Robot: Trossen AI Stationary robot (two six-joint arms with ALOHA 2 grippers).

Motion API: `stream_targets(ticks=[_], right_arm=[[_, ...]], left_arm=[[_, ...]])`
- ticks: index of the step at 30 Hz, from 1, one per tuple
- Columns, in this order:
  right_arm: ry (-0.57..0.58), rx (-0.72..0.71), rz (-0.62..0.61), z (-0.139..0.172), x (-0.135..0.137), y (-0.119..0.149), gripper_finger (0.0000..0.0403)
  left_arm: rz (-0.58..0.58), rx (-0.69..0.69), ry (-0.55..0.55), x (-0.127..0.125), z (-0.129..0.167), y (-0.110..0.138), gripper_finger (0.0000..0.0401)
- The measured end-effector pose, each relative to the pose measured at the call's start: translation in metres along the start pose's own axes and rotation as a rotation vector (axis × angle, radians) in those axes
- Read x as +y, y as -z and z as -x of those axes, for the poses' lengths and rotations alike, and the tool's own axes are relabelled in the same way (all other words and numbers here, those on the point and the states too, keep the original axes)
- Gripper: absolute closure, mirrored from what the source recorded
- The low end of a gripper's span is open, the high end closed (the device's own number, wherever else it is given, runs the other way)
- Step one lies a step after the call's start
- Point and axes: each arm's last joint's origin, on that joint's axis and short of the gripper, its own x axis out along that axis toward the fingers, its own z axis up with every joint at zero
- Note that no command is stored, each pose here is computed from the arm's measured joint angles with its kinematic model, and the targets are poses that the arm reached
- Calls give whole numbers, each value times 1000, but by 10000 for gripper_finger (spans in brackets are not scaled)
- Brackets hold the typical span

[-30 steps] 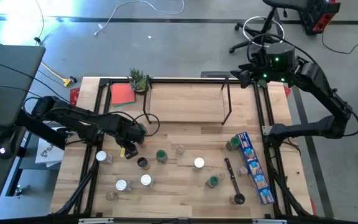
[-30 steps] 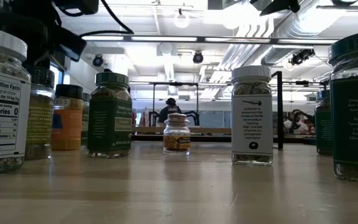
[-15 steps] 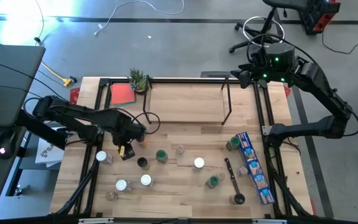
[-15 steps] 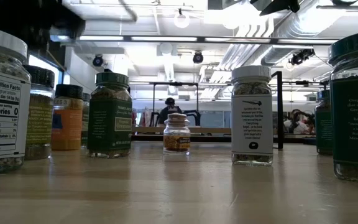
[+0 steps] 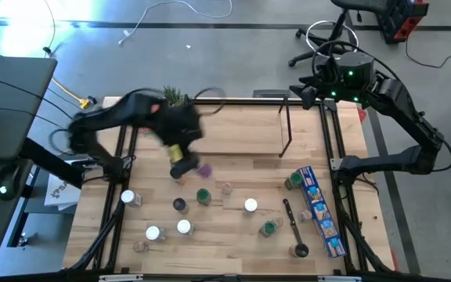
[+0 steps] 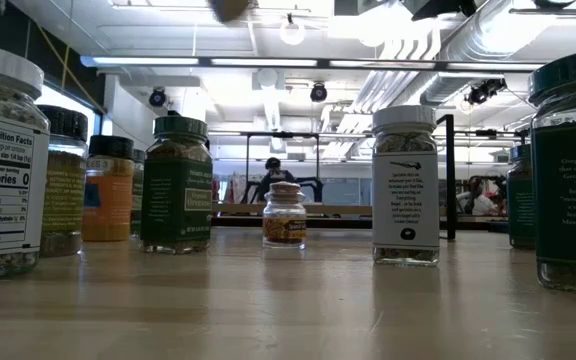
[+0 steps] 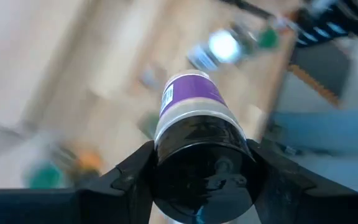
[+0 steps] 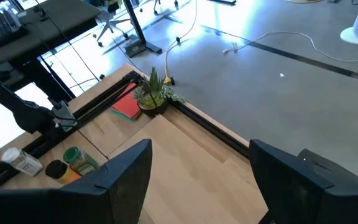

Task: Shelf spices
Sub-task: Put the black seasoning bottle on the shelf

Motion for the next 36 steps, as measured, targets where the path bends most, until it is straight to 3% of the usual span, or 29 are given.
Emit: stream_targets(ticks=[4,7,12,19,28,36], right_arm=[[1,21,-30,0,0,2,139],[4,56,-73,0,-1,5,139],[17,98,-117,0,-2,9,139],[27,123,-164,1,-3,12,139],[15,137,-170,1,1,14,139],[34,130,-165,1,1,14,139]], left_arm=[[-62,-9,-113,36,-23,-49,204],[-51,-1,-187,73,-38,-72,204],[-20,117,-298,142,-71,-89,204],[2,217,-346,203,-95,-97,204],[35,275,-401,227,-114,-99,184],[81,289,-456,233,-120,-99,179]])
